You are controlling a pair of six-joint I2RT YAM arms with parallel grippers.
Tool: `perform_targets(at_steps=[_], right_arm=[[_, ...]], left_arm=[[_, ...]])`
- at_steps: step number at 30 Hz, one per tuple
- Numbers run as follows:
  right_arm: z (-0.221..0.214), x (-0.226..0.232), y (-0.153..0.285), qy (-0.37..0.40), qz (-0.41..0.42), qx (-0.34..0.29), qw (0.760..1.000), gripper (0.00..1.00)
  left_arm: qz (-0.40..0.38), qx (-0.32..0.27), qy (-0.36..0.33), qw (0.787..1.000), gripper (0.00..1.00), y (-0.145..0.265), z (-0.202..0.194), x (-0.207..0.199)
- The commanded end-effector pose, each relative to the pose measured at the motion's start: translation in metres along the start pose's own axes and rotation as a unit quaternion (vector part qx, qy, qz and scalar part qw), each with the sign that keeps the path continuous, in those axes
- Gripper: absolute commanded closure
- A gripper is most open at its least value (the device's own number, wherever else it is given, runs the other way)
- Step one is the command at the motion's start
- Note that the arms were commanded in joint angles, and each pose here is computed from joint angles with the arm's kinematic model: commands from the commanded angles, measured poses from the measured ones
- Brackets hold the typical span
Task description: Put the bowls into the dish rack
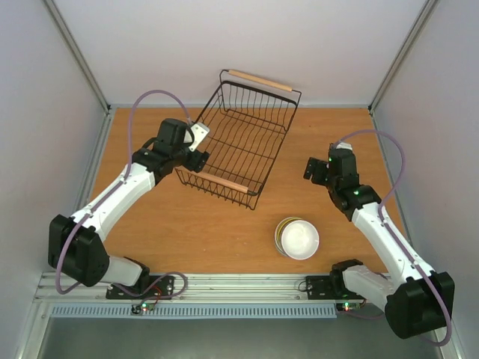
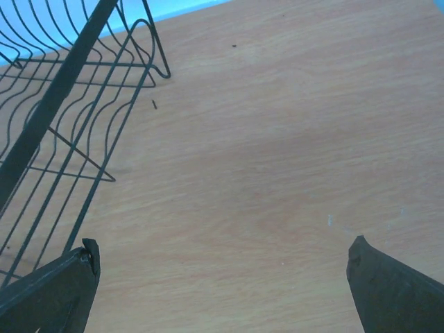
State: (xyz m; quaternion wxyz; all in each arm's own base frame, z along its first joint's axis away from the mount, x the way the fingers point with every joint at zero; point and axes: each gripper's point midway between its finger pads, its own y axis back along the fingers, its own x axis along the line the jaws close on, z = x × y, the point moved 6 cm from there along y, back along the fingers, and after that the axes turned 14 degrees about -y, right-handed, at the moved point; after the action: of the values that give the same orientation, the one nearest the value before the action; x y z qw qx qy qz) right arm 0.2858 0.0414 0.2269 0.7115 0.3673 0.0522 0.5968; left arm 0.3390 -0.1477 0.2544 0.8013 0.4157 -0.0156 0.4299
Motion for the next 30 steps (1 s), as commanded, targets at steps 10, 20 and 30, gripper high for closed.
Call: perform_targets(at_steps=[10,20,30], right_arm=[[0.009,-0.002,0.019,0.016,-0.031,0.002,0.999,0.01],[0.007,-0.006,0.014,0.010,-0.051,0.003,0.999,0.01],[0.004,-0.005,0.007,0.005,-0.051,0.016,0.999,0.01]], left_arm=[[-0.011,-0.022,0.012,1.000,0.12,0.000,0.005,-0.002],[-0.081,0.096,-0.016,0.992,0.59,-0.033,-0.018,-0.021],[-0.092,0.188,-0.043,0.977,1.00,-0.051,-0.052,-0.030]])
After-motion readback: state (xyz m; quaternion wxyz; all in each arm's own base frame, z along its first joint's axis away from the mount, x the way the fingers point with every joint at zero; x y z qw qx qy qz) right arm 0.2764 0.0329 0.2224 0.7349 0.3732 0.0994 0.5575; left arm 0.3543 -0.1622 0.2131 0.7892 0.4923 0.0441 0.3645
